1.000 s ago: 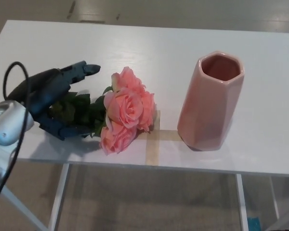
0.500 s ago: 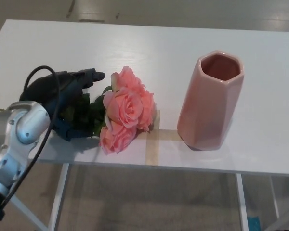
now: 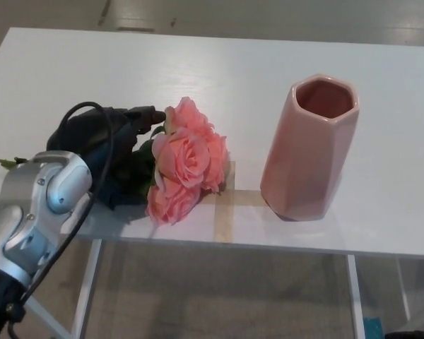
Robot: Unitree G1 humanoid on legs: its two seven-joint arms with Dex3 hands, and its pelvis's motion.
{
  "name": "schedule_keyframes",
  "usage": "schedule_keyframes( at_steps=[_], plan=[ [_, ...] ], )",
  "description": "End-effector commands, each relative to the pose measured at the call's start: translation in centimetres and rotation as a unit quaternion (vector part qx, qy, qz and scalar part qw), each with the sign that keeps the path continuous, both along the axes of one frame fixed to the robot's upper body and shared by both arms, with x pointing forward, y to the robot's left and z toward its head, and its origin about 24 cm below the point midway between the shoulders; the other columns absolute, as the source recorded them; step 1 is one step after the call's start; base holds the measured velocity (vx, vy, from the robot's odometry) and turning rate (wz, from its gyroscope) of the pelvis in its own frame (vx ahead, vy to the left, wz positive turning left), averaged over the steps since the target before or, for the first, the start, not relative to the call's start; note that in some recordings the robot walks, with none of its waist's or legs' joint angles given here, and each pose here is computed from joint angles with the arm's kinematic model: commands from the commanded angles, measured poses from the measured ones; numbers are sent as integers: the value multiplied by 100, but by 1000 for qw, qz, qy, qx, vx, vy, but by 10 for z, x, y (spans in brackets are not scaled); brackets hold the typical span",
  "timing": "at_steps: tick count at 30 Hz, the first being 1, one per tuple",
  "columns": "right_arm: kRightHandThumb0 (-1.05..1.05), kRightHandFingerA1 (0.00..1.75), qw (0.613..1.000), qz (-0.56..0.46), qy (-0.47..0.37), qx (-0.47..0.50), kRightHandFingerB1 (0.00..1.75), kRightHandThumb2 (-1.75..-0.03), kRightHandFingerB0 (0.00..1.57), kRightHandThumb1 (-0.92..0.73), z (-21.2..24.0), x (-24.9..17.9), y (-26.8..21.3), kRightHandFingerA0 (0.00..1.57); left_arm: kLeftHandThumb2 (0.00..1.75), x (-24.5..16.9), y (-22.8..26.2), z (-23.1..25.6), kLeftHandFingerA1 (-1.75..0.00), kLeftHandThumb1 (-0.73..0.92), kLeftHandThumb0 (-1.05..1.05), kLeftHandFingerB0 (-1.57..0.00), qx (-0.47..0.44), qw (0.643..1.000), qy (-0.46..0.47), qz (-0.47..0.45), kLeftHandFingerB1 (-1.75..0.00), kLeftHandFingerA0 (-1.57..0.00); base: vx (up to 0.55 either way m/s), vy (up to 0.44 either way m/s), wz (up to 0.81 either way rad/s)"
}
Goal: Use the left hand to pick up the rose and then lift and insert it into the pink vase.
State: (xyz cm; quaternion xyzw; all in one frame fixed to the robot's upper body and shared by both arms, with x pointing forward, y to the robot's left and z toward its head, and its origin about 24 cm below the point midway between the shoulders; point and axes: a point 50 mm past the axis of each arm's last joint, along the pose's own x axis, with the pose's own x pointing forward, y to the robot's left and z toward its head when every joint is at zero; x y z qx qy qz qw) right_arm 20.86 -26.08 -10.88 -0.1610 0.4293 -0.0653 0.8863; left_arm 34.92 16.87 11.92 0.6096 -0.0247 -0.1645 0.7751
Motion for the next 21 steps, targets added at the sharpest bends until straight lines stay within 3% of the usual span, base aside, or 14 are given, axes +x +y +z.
schedule_keyframes(
  at_steps=[1, 18, 20, 21],
  plan=[
    [-33, 41, 1000, -5, 6, 6, 39, -60, 57, -66, -1, -3, -3, 61, 73, 1, 0, -7, -19, 34, -51, -5, 16, 1000, 6, 7, -32, 0, 0, 0, 0],
    [-33, 41, 1000, 0, 7, 1, 39, -60, 57, -66, 0, -2, -3, 60, 71, 5, -2, -14, -13, 37, -54, -8, 20, 1000, 20, 14, -30, -7, 0, 0, 0],
    [-34, 41, 1000, 1, 6, 1, 39, -60, 56, -66, 1, 0, -3, 61, 68, 7, -9, -17, -16, 37, -57, -11, 25, 999, 29, 6, -34, -10, 0, 0, 0],
    [-34, 41, 1000, 1, 6, 1, 39, -60, 56, -66, 1, 0, -3, 61, 67, 7, -10, -17, -26, 36, -56, -9, 26, 999, 31, 5, -37, -4, 0, 0, 0]
  ],
)
